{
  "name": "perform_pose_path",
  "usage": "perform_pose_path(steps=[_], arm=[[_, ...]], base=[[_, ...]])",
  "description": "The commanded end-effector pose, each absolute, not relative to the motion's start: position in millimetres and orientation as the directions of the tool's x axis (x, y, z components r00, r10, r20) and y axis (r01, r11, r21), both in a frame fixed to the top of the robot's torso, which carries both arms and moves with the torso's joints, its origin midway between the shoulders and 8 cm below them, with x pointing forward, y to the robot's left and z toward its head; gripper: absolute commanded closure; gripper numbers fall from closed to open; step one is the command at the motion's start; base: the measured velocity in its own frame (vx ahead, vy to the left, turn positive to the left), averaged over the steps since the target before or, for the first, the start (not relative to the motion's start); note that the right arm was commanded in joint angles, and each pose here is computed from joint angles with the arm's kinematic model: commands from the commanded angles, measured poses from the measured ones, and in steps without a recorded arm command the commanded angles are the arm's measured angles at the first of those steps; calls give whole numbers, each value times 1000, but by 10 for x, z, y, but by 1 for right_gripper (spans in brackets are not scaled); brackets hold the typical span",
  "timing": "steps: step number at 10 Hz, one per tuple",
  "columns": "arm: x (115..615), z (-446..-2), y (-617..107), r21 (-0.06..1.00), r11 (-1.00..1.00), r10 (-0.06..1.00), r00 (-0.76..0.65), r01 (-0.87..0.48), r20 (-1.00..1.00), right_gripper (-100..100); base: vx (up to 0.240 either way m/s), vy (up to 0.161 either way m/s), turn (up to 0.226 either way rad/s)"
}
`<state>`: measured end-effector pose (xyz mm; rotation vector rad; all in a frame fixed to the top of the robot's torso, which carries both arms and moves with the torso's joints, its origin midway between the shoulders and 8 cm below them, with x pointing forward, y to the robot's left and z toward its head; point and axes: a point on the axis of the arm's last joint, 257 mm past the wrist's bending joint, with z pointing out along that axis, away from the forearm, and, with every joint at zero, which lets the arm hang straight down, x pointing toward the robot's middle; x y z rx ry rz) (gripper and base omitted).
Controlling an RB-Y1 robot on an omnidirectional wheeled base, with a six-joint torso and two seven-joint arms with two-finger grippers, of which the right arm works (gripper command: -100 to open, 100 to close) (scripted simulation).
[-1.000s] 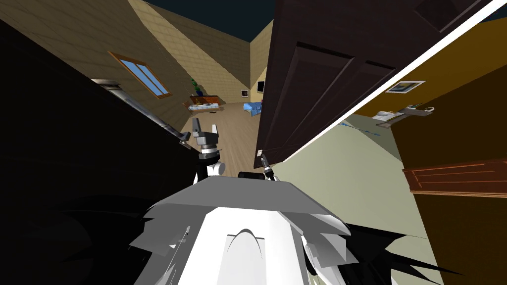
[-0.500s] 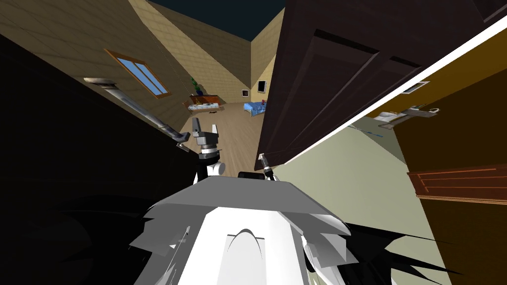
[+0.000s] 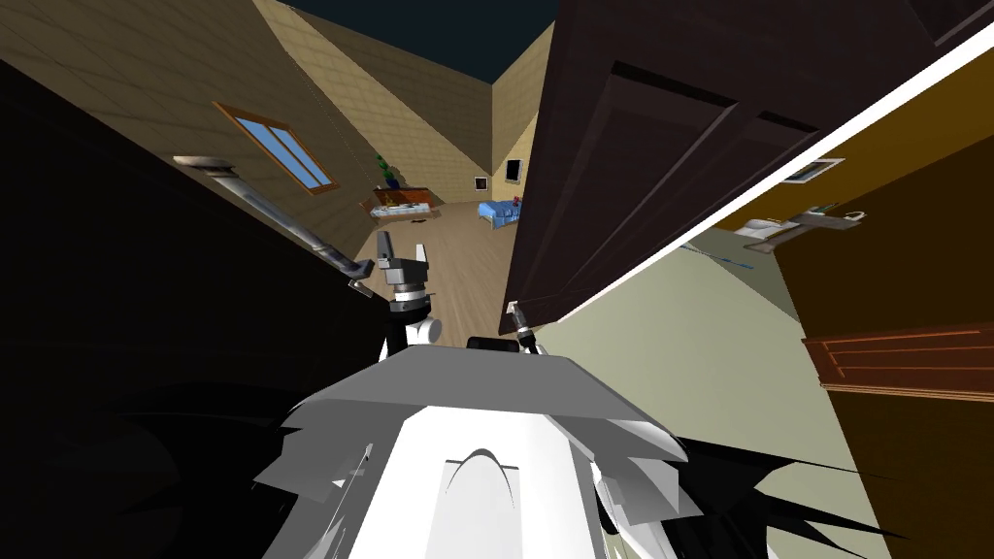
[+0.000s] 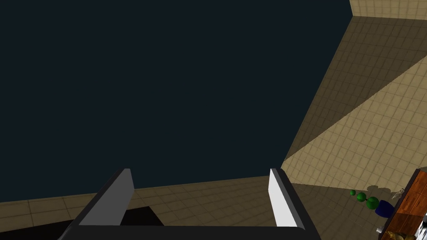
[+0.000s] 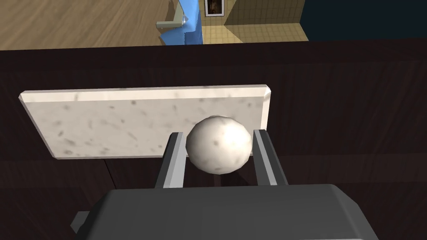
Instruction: Push the door open
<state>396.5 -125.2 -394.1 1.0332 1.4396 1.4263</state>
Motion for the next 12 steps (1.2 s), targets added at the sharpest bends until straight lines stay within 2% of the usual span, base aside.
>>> perform_pose_path(steps=[1,4,9,10,12], arm=[[3999,-3949,-1359,1000,24,956,-291,-5,-24,100],[4051,-3954,-1512,999,38,964,-264,-5,-38,100],[4189,-3947,-1898,998,62,981,-184,-6,-62,100],[4143,-3950,-1840,999,48,979,-196,-3,-47,-100],[4135,-3946,-1832,999,42,980,-196,-2,-42,-100]], base=[[89,33,-27],[146,101,-43],[212,96,-75],[-66,84,-83],[-197,-12,-18]])
